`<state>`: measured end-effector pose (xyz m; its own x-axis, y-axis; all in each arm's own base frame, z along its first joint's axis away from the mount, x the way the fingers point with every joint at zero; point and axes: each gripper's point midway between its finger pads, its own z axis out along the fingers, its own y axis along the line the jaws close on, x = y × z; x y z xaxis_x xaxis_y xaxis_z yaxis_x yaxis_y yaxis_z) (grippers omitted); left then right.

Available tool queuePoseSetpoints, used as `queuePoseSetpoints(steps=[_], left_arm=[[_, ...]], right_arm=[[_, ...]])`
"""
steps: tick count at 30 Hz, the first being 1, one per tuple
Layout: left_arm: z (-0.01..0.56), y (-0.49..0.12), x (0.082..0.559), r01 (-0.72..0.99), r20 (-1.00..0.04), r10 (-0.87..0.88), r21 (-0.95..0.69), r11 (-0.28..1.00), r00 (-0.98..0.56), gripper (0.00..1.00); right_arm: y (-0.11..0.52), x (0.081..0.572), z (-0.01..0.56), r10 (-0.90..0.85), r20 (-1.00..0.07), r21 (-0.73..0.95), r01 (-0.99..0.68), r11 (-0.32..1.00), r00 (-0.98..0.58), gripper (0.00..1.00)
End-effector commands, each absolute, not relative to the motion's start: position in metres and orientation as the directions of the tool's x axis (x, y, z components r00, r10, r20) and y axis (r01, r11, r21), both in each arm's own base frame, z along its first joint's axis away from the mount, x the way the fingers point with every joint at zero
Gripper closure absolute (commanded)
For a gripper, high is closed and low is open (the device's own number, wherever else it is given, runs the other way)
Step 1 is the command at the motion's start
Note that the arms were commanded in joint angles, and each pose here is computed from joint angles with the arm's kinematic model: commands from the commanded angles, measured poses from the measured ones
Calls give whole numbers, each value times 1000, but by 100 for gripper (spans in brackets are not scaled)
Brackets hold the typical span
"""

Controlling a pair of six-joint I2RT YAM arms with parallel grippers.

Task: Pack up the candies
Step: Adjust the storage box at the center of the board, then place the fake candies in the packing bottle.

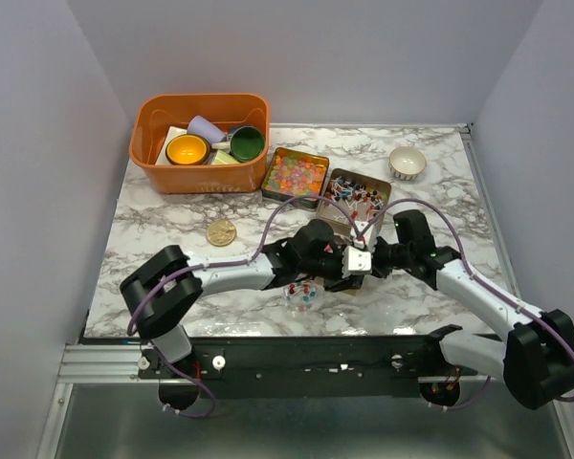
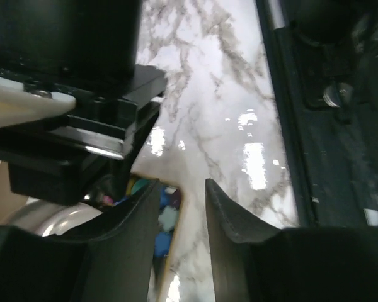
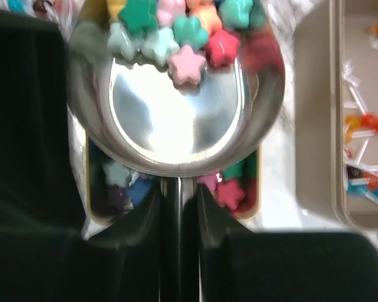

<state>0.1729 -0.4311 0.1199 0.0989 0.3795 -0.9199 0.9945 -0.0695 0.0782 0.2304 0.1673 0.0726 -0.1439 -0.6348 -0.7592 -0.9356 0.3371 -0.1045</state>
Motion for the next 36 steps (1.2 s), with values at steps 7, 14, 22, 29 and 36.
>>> queuePoseSetpoints(steps=[7, 14, 22, 29, 36], left_arm=[[292, -385, 189, 992, -978, 175, 119, 43, 110, 45], [306, -359, 216, 974, -979, 204, 62, 219, 16, 40], [274, -247, 348, 635, -951, 104, -111, 764, -291, 15], [234, -171, 396, 451, -911, 89, -113, 885, -402, 13], [215, -165, 390, 475, -901, 129, -94, 875, -415, 5]], right_arm=[[179, 228, 79, -592, -801, -114, -949, 293, -87, 99], [178, 226, 75, -580, -810, -110, -949, 296, -87, 99], [184, 231, 112, -487, -873, -149, -939, 309, -22, 99], [190, 227, 142, -402, -915, -156, -933, 324, 14, 99], [186, 209, 161, -430, -899, -204, -946, 252, 80, 99]])
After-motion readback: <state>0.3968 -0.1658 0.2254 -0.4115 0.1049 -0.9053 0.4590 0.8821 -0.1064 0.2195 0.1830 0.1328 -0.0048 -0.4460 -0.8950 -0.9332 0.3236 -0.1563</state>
